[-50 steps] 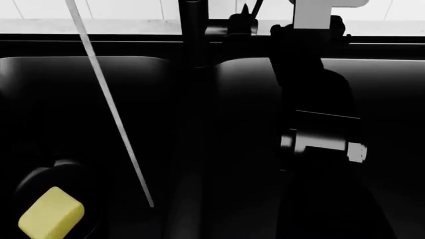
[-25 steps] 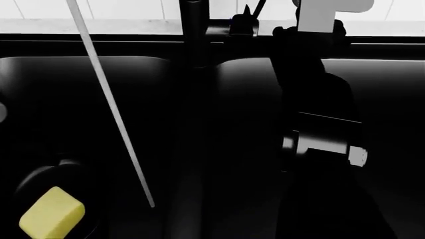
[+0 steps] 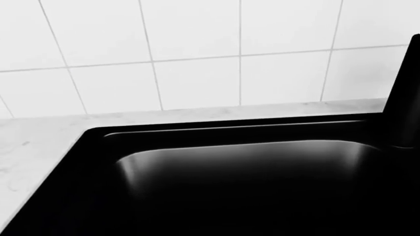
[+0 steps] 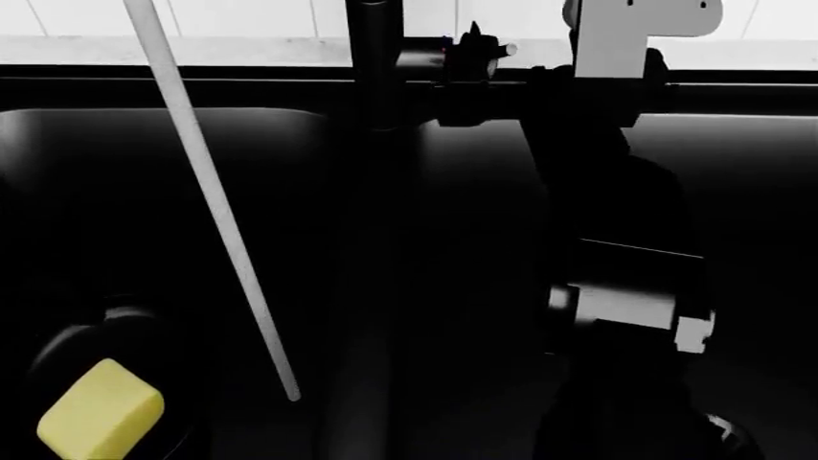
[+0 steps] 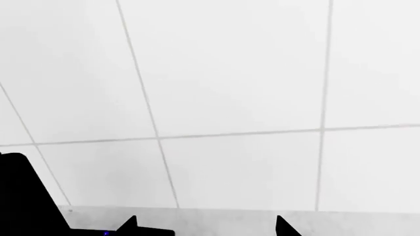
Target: Pick the pan and sponge and place them into the sink. Then turn on the water.
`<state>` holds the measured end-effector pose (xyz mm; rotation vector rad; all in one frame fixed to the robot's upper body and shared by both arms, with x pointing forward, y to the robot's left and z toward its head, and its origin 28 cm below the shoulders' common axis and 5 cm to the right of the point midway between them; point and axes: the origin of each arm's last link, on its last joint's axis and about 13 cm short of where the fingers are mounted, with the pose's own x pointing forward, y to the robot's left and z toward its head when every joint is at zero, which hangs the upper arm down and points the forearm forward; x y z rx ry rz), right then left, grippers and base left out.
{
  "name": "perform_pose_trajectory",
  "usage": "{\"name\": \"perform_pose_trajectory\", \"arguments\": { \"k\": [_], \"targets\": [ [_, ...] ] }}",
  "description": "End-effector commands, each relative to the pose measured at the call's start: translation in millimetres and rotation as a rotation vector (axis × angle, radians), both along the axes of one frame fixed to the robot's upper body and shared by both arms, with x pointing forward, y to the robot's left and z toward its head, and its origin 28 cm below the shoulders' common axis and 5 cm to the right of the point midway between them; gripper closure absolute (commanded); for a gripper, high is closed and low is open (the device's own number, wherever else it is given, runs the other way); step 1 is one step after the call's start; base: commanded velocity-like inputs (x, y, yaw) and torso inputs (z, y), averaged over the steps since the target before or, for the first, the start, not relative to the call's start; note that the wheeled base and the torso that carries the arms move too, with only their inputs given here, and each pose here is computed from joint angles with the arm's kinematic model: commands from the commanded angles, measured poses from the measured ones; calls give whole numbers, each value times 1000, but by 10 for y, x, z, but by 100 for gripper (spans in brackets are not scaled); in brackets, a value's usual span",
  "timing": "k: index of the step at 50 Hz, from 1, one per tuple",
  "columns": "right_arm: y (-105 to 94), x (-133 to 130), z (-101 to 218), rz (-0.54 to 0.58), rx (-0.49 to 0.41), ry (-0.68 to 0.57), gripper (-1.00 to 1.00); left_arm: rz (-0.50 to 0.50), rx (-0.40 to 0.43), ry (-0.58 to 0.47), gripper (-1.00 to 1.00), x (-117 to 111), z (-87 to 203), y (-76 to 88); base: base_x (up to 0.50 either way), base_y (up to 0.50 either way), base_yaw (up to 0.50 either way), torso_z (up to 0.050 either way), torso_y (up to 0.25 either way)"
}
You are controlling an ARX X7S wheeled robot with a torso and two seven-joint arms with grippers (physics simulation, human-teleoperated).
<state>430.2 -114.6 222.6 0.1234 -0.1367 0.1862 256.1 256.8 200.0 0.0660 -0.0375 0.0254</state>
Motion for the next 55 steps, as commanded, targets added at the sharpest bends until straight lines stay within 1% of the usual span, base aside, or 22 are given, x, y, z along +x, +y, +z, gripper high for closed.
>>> {"name": "perform_pose_trajectory", "arguments": {
  "k": [1,8,10,12,19,25,31,33,37,41,44,46,47,49,51,52,55],
  "targets": [
    [-26,-95,-40,-11,-15,5,-100,2,0,7,-100,17,-15,-26,0,0,0,0,0],
    [-26,-107,-46,-11,-19,5,-100,0,-2,7,-100,27,-18,-59,0,0,0,0,0],
    [-25,-116,-39,-17,-41,-4,-100,0,-2,7,-100,26,-17,-55,0,0,0,0,0],
    [-15,-128,-35,-10,-46,-6,-100,-1,-2,7,-100,26,-15,-57,0,0,0,0,0],
    [-7,-187,-41,-3,-65,-11,-100,-1,-4,5,-100,4,-3,-12,0,0,0,0,0],
    [7,-287,-44,15,-85,-26,-100,0,-3,6,-100,-1,-6,0,0,0,0,0,0],
    [10,-418,5,20,-95,-47,-100,0,-2,9,-100,2,-8,0,0,0,0,0,0],
    [7,-458,32,19,-98,-58,-100,0,-2,8,-100,26,-12,-53,0,0,0,0,0],
    [-5,-538,101,8,-111,-82,-100,0,-2,7,-100,2,0,-16,0,0,0,0,0],
    [-17,-624,137,0,-127,-95,-100,1,-3,6,-100,2,3,-13,0,0,0,0,0],
    [-18,-707,162,5,-132,-94,-100,3,-2,6,-100,19,4,-44,0,0,0,0,0],
    [-22,-774,185,10,-136,-91,-100,3,-1,7,-100,10,8,-30,0,0,0,0,0],
    [-23,-816,195,30,-107,-75,-100,3,0,6,-100,7,14,-30,0,0,0,0,0],
    [-28,-851,202,27,-116,-74,-100,4,-1,6,-100,-3,19,-15,0,0,0,0,0],
    [-35,-946,222,45,-93,-62,-100,6,0,7,-100,3,19,-31,0,0,0,0,0],
    [-40,-998,234,44,-97,-65,-100,6,-1,8,-100,7,19,-36,0,0,0,0,0],
    [-58,-1095,253,46,-102,-63,-100,9,3,8,-100,-2,53,1,0,0,0,0,0]
  ]
}}
